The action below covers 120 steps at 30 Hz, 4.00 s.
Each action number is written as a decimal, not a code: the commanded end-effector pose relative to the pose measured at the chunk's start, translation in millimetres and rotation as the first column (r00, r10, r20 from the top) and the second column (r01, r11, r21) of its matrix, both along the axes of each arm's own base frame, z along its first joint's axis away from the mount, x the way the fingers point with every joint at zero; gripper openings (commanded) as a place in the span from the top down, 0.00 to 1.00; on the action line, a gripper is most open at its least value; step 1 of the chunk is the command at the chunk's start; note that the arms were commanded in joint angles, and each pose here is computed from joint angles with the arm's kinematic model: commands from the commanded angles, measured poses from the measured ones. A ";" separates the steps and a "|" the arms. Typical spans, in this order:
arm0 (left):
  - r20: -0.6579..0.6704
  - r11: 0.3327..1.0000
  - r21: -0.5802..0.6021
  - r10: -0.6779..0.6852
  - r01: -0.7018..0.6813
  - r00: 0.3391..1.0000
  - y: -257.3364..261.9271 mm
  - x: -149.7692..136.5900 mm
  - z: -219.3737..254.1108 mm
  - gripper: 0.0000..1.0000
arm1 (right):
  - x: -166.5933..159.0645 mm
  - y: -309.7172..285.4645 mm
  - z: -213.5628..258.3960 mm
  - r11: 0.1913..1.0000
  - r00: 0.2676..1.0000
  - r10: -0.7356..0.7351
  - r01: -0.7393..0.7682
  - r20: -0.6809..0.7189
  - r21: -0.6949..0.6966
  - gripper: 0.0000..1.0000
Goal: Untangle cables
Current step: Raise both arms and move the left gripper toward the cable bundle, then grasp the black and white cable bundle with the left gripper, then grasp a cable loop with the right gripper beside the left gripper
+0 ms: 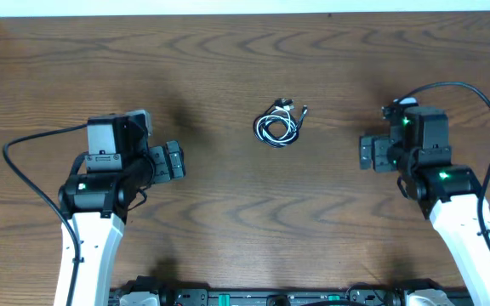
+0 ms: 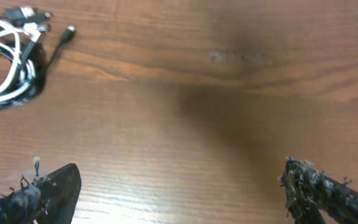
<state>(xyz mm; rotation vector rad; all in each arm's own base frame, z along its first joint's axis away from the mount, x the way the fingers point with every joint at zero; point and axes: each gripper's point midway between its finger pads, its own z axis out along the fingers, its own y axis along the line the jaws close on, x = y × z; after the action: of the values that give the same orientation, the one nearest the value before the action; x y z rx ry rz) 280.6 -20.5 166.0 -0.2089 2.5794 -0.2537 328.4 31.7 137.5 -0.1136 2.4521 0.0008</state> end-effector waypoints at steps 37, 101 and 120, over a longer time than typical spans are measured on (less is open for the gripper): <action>0.099 0.911 -0.079 -0.397 0.405 0.913 -200.3 152.6 -118.2 0.14 | 1.3 25.3 9.6 0.988 0.999 0.039 -0.039 0.001 0.149 0.01; -0.106 0.495 -0.760 -0.734 0.421 0.671 -290.5 3.5 -77.1 0.93 | -61.7 143.7 -62.7 0.743 0.779 0.617 -0.531 -0.111 0.407 0.25; -0.063 0.458 -0.771 -0.746 0.443 0.663 -293.5 2.6 -64.5 0.92 | -65.7 152.2 -80.4 0.754 0.761 0.633 -0.564 -0.143 0.336 0.58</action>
<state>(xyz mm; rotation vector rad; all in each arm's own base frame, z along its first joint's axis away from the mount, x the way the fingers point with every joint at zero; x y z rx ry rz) 288.2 -311.5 86.3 0.4428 2.7551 -1.6078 265.5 183.7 65.9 -0.8086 2.5000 0.6961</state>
